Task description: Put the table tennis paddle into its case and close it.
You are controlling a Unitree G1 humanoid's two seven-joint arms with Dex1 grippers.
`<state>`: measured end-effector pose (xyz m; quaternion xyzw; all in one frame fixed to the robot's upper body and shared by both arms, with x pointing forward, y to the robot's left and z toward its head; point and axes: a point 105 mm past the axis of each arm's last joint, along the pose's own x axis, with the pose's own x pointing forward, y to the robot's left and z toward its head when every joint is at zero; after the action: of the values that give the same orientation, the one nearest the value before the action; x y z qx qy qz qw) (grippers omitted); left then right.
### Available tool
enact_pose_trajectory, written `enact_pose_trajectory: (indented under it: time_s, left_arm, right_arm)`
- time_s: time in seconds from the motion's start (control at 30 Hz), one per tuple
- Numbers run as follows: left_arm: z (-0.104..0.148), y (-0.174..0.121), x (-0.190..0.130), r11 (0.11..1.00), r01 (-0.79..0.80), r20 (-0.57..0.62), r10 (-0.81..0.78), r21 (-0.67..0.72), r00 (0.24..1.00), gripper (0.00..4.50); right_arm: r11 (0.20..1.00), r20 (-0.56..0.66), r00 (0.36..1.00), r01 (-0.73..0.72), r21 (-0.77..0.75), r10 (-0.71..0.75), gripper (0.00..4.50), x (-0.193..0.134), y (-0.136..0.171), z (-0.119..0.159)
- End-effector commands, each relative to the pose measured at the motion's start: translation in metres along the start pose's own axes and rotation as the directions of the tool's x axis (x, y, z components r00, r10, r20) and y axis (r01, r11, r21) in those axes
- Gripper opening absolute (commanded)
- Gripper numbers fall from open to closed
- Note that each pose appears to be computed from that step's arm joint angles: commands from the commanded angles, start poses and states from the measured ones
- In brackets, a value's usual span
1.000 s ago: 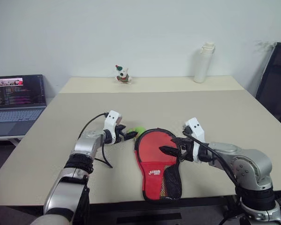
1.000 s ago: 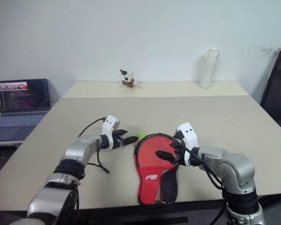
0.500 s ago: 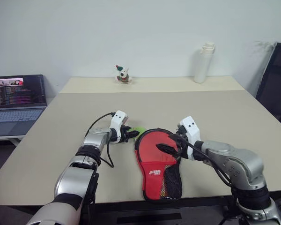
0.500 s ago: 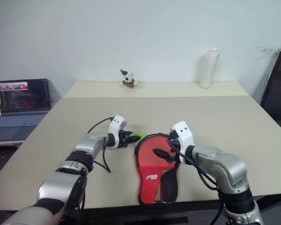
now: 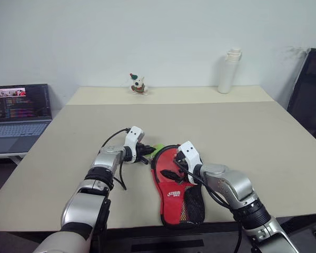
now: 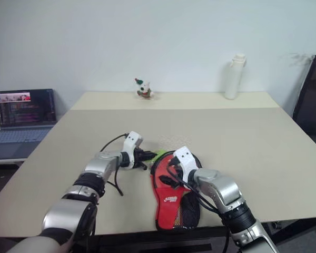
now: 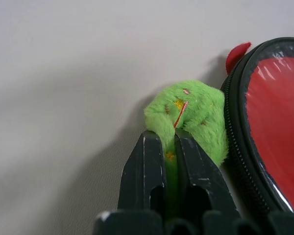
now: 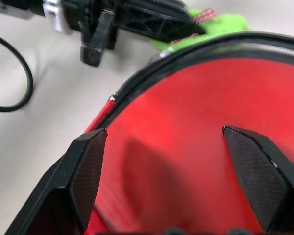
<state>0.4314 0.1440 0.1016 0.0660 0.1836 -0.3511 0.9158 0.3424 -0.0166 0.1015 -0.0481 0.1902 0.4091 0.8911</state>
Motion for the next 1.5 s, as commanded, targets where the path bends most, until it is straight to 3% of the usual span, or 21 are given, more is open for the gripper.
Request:
enact_pose_trajectory:
  time_s: [0.03,0.3,0.63,0.93,1.07,1.37,1.5]
  left_arm:
    - [0.0,0.022,-0.008,0.99,-0.13,-0.03,0.132,0.054,0.991,0.02]
    - [0.04,0.04,-0.006,0.942,-0.303,0.038,0.301,0.146,0.953,0.02]
    - [0.093,0.007,0.023,0.902,-0.319,0.133,0.292,0.29,0.947,0.02]
    - [0.127,-0.053,0.06,0.774,-0.28,0.202,0.199,0.568,0.959,0.02]
    - [0.132,-0.082,0.073,0.635,-0.252,0.209,0.144,0.73,0.967,0.02]
    - [0.132,-0.154,0.098,0.393,-0.165,0.197,-0.041,0.905,0.98,0.02]
    - [0.132,-0.179,0.103,0.357,-0.142,0.195,-0.117,0.923,0.974,0.02]
  right_arm:
    - [0.999,-0.062,0.997,0.038,0.015,-0.037,4.14,0.002,-0.007,-0.023]
    - [0.998,-0.094,0.995,0.036,0.058,-0.03,4.14,0.005,-0.001,-0.042]
    - [0.992,-0.129,0.992,0.02,0.122,-0.004,4.14,0.011,0.01,-0.059]
    - [0.984,-0.208,0.977,-0.016,0.18,0.054,4.14,-0.004,0.04,-0.096]
    - [0.98,-0.228,0.972,-0.001,0.198,0.048,4.14,-0.012,0.045,-0.106]
    - [0.974,-0.246,0.968,0.008,0.225,0.049,4.14,-0.02,0.056,-0.115]
    - [0.973,-0.25,0.967,0.012,0.231,0.048,4.14,-0.021,0.057,-0.116]
